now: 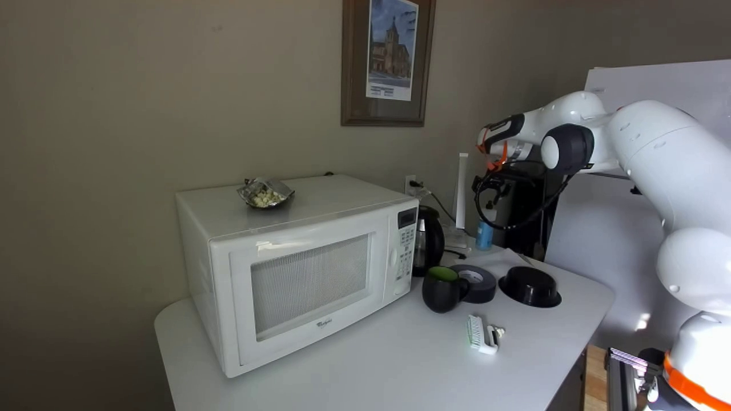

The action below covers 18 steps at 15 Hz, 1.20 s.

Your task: Put the bottle in the black cup

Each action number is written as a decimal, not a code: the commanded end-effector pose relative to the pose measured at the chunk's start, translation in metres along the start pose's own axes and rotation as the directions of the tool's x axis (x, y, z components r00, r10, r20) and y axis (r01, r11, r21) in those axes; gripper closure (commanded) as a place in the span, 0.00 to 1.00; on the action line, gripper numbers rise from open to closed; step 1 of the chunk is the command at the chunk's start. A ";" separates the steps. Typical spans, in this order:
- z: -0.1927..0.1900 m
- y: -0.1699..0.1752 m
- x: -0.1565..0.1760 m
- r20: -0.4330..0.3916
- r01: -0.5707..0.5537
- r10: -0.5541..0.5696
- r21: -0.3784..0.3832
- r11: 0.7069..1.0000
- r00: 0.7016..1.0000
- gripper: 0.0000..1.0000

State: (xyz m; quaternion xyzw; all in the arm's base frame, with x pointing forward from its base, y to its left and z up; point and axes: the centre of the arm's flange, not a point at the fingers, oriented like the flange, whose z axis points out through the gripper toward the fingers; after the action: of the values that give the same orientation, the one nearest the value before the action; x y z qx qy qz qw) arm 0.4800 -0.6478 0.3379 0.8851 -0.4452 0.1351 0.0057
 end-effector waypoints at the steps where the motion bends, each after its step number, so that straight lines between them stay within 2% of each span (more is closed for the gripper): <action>1: 0.010 0.002 0.016 0.005 -0.030 0.030 -0.045 0.999 1.000 0.19; 7: 0.019 0.006 0.015 0.011 -0.048 0.049 -0.078 0.996 0.999 0.29; 8: 0.021 0.005 0.015 0.013 -0.048 0.049 -0.083 0.995 0.999 0.35; 14: 0.018 0.004 0.009 0.027 -0.034 0.037 -0.106 0.994 0.999 0.33; 18: 0.017 0.001 0.006 0.037 -0.021 0.026 -0.117 0.993 0.999 0.37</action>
State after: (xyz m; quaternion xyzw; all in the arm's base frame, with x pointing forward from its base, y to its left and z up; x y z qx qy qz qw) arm 0.4814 -0.6531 0.3216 0.8803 -0.4601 0.1078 0.0424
